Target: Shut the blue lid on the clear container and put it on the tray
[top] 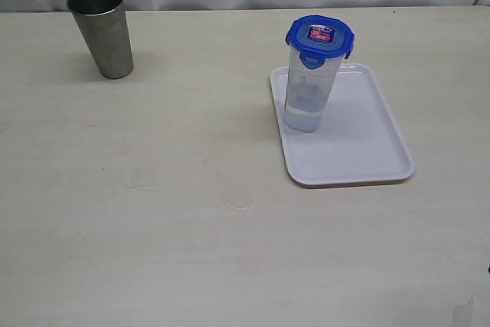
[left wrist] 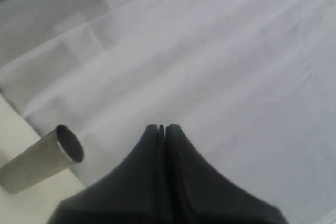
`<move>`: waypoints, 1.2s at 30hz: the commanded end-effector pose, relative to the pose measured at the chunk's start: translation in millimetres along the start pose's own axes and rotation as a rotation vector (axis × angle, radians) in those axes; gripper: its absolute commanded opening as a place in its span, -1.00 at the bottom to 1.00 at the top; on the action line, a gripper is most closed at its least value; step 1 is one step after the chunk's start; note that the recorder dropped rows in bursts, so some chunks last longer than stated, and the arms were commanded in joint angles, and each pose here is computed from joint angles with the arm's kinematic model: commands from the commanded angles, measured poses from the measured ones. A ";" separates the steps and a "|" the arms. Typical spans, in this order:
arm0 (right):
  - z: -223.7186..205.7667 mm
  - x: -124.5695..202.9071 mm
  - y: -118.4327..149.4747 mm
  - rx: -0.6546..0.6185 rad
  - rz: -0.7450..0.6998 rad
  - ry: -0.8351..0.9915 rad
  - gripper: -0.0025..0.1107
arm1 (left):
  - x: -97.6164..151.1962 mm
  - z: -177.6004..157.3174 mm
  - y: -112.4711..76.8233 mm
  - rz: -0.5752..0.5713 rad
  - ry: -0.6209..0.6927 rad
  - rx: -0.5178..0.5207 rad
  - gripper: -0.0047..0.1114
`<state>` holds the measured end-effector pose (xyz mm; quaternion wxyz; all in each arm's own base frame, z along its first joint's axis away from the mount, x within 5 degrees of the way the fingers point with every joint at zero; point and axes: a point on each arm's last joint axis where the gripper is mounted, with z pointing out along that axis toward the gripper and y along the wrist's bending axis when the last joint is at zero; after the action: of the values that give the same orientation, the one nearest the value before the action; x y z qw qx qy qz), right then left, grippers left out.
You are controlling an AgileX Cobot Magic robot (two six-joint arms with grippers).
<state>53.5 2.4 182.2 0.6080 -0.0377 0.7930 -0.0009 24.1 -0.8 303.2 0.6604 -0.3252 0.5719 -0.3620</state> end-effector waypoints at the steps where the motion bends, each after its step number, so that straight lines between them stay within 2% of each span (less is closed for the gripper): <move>1: -0.1 0.3 -0.3 0.005 -0.001 -0.005 -0.88 | 20.5 9.7 33.7 -0.008 0.055 -0.092 -0.92; 7: -0.1 0.3 -0.3 0.005 -0.001 -0.005 -0.88 | 47.9 14.7 78.7 -0.009 0.140 -0.232 -0.92; 12: -0.1 0.3 -0.3 0.005 -0.001 -0.005 -0.88 | 62.6 14.1 102.7 -0.010 0.183 -0.303 -0.92; 31: -0.1 0.3 -0.3 0.005 -0.001 -0.005 -0.88 | 62.0 14.3 103.1 0.025 0.179 -0.301 -0.92; 33: -0.1 0.3 -0.3 0.005 -0.001 -0.005 -0.88 | 61.3 14.4 103.1 0.096 0.182 -0.295 -0.92; 36: -0.1 0.3 -0.3 0.005 -0.001 -0.005 -0.88 | 59.7 14.4 104.0 0.321 0.199 -0.286 -0.92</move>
<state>53.5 2.4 182.2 0.6080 -0.0377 0.7930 -0.0009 54.1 2.0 185.4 0.5696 -0.3401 0.7052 -0.2502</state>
